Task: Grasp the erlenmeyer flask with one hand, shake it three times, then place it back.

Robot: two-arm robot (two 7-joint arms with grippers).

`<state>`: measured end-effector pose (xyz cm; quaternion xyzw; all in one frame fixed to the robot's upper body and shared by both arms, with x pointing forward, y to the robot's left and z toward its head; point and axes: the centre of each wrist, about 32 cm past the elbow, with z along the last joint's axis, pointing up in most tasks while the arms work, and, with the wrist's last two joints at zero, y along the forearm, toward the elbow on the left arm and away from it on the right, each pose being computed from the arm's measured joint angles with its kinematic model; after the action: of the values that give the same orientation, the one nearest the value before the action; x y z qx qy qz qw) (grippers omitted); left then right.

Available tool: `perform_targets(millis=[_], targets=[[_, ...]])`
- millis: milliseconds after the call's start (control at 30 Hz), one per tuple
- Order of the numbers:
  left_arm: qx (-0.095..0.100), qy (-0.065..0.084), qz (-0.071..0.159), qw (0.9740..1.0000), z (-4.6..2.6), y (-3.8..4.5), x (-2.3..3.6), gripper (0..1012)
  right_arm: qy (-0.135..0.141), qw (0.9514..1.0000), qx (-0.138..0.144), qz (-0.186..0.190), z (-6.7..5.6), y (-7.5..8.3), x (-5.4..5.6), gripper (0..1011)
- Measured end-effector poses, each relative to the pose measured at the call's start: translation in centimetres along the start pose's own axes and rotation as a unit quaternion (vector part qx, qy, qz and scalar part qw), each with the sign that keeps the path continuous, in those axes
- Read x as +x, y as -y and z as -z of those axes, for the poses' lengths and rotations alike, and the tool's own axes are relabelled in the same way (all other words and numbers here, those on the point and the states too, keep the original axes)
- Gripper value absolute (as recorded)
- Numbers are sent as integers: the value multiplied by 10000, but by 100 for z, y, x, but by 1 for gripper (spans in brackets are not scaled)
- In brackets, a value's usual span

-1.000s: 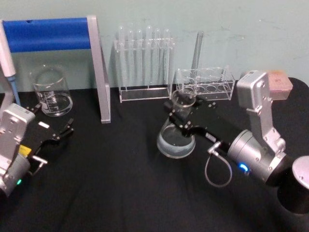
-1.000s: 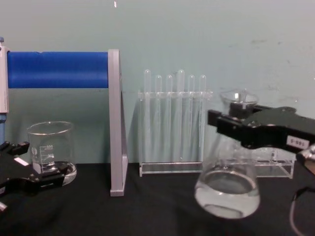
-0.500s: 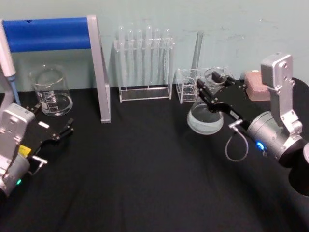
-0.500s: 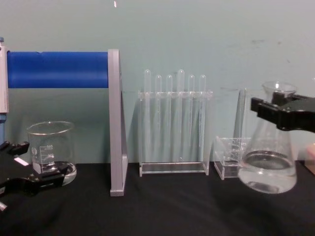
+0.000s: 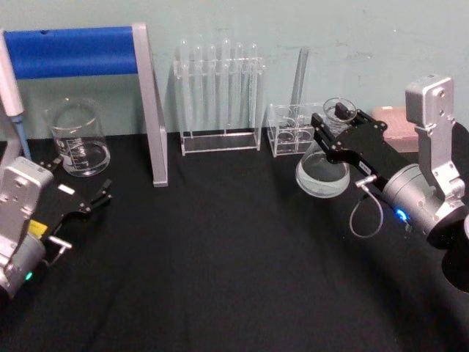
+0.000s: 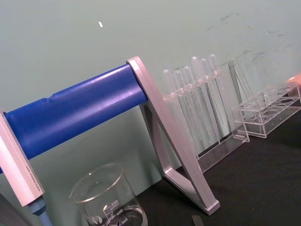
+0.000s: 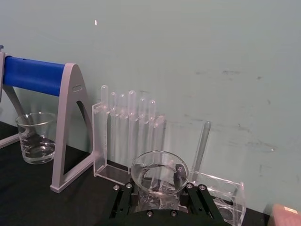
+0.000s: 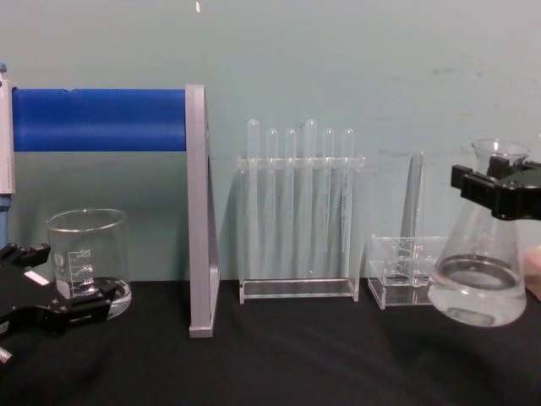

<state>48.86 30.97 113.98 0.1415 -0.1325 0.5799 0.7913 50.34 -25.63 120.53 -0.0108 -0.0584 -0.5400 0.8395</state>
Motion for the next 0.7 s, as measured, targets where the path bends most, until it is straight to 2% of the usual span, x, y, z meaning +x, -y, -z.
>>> perform_targets(millis=[367, 533, 700], targets=[[0, 0, 0, 10000, 0, 0, 0, 1001, -55, 9992, 14, -386, -15, 37, -150, 453], [0, 0, 0, 10000, 0, 0, 0, 1001, -83, 9973, 13, -734, -23, 81, -265, 453], [0, 0, 0, 10000, 0, 0, 0, 1001, -93, 9957, 3, -918, -24, 105, -325, 453]])
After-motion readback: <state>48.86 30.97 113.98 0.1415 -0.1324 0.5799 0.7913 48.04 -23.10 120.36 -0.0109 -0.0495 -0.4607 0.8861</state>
